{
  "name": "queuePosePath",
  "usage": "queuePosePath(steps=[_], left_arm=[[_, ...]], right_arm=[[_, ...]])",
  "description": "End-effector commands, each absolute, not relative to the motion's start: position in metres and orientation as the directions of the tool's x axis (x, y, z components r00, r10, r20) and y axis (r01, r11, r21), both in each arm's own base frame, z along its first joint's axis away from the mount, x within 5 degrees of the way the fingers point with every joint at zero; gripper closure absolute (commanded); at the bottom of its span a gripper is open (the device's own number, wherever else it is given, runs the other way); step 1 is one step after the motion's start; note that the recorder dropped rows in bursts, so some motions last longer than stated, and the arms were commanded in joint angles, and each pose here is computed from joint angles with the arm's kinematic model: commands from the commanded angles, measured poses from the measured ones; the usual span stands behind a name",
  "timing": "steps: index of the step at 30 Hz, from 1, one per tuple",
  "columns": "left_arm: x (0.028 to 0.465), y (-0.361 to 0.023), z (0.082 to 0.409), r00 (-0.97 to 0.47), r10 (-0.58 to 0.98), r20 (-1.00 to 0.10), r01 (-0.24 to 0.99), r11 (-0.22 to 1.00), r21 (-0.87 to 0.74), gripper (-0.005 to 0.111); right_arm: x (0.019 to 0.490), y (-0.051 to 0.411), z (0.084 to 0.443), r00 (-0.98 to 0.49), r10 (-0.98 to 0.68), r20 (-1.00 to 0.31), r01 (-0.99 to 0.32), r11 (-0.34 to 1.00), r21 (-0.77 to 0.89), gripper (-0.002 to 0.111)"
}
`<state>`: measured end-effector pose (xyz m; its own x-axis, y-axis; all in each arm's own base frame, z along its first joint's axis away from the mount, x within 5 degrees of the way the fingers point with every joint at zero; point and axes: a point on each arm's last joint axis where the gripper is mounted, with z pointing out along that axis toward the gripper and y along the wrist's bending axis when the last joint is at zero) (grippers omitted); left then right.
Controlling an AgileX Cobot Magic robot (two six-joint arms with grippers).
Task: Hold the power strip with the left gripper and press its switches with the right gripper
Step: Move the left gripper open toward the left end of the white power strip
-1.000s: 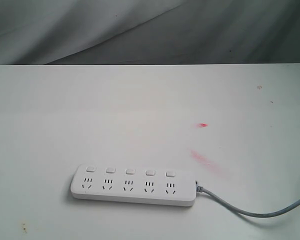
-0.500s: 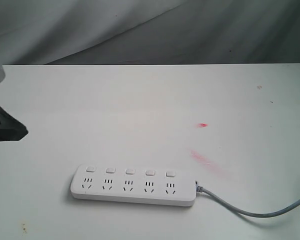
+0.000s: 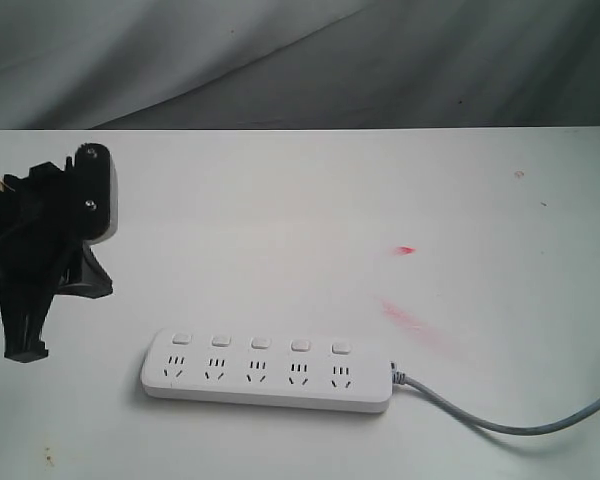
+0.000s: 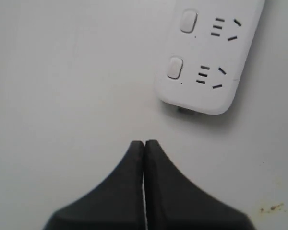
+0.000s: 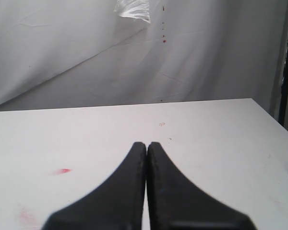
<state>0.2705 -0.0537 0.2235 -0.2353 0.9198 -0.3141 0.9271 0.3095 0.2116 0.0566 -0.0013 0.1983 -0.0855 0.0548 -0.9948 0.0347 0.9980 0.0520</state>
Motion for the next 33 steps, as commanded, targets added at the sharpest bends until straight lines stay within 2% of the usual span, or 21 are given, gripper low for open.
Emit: queuePosePath(steps=[1,6,11,13,16,20,23,25,31,33], left_arm=[[0.276,-0.054,0.215,-0.135,0.95,-0.281,0.953,0.202,0.224,0.107],[0.274,-0.054,0.215,-0.073,0.962,-0.264,0.967,0.134,0.218,0.107],[0.274,-0.055,0.215,-0.078,0.959,-0.271,0.966,0.139,0.216,0.107],[0.274,-0.057,0.215,-0.095,0.95,-0.298,0.965,0.161,0.205,0.104],[0.272,-0.062,0.216,-0.133,0.925,-0.356,0.965,0.203,0.166,0.086],[0.272,-0.063,0.217,-0.142,0.918,-0.37,0.965,0.212,0.156,0.049],[0.273,-0.064,0.218,-0.164,0.904,-0.396,0.957,0.242,0.157,0.027],[0.275,-0.066,0.219,-0.195,0.883,-0.427,0.946,0.284,0.156,0.021],[0.273,-0.068,0.218,-0.204,0.875,-0.44,0.948,0.289,0.136,0.021],[0.27,-0.068,0.212,-0.161,0.88,-0.447,0.956,0.252,0.152,0.021]], right_arm=[[0.057,-0.002,0.197,-0.087,0.047,-0.995,0.042,0.998,0.043,0.108],[0.057,-0.002,0.197,-0.087,0.047,-0.995,0.042,0.998,0.043,0.108],[0.057,-0.002,0.197,-0.087,0.047,-0.995,0.042,0.998,0.043,0.108],[0.057,-0.002,0.197,-0.087,0.047,-0.995,0.042,0.998,0.043,0.108],[0.057,-0.002,0.197,-0.087,0.047,-0.995,0.042,0.998,0.043,0.108],[0.057,-0.002,0.197,-0.087,0.047,-0.995,0.042,0.998,0.043,0.108],[0.057,-0.002,0.197,-0.087,0.047,-0.995,0.042,0.998,0.043,0.108],[0.057,-0.002,0.197,-0.087,0.047,-0.995,0.042,0.998,0.043,0.108],[0.057,-0.002,0.197,-0.087,0.047,-0.995,0.042,0.998,0.043,0.108],[0.057,-0.002,0.197,-0.087,0.047,-0.995,0.042,0.998,0.043,0.108]])
